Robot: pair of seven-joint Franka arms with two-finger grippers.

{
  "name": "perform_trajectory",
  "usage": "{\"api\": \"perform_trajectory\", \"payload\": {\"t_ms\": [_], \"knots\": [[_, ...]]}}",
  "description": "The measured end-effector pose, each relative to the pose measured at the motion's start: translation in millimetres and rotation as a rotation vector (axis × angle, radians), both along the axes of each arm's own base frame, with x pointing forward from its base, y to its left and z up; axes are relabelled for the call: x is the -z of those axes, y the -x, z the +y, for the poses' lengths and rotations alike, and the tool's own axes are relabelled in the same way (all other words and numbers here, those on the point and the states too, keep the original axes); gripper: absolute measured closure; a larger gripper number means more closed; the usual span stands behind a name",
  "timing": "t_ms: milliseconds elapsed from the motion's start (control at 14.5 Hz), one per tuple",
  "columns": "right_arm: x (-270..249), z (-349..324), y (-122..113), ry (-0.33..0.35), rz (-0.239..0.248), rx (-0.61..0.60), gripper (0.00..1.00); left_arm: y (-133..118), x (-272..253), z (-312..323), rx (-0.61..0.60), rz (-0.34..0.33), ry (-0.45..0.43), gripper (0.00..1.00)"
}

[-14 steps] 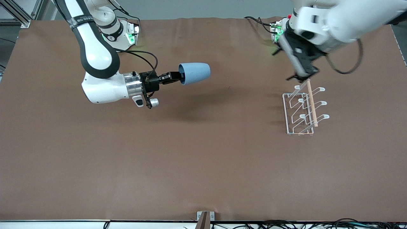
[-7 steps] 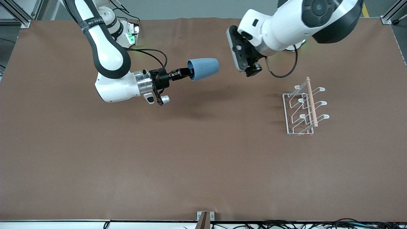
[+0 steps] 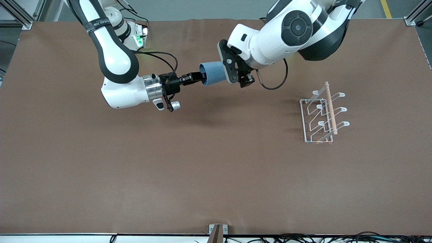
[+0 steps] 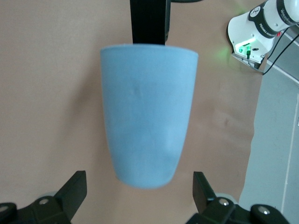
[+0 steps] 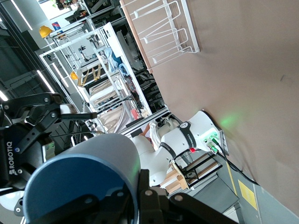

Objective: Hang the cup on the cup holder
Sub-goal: 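Hold the cup out while the left gripper grasps its base, then open the right gripper releasing the cup to the left gripper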

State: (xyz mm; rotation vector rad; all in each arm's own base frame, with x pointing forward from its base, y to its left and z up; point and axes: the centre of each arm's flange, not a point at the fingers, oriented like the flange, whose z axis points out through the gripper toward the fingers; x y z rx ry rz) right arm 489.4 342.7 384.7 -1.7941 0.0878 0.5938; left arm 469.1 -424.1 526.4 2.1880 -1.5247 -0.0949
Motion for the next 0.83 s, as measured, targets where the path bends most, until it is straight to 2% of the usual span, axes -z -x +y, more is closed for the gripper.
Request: {"api": "perform_trajectory", "payload": {"t_ms": [276, 552, 621, 759, 828], "knots": [[0.5, 0.5, -0.4, 0.004, -0.004, 0.005, 0.96, 3.2, 13.8, -23.8, -0.016, -0.015, 0.021, 0.00], [1.2, 2.7, 0.5, 0.009, -0.006, 0.006, 0.96, 4.6, 27.5, -34.8, -0.022, -0.003, 0.019, 0.00], [1.2, 3.4, 1.0, 0.009, -0.006, 0.005, 0.96, 3.6, 30.2, -35.2, -0.021, -0.001, 0.019, 0.04], [2.5, 3.1, -0.4, 0.014, -0.010, 0.015, 0.96, 2.6, 33.6, -36.0, -0.014, 0.001, 0.020, 0.24], [2.7, 3.0, -0.6, 0.013, -0.010, 0.016, 0.96, 2.2, 33.7, -36.0, -0.012, 0.001, 0.021, 0.26]]}}
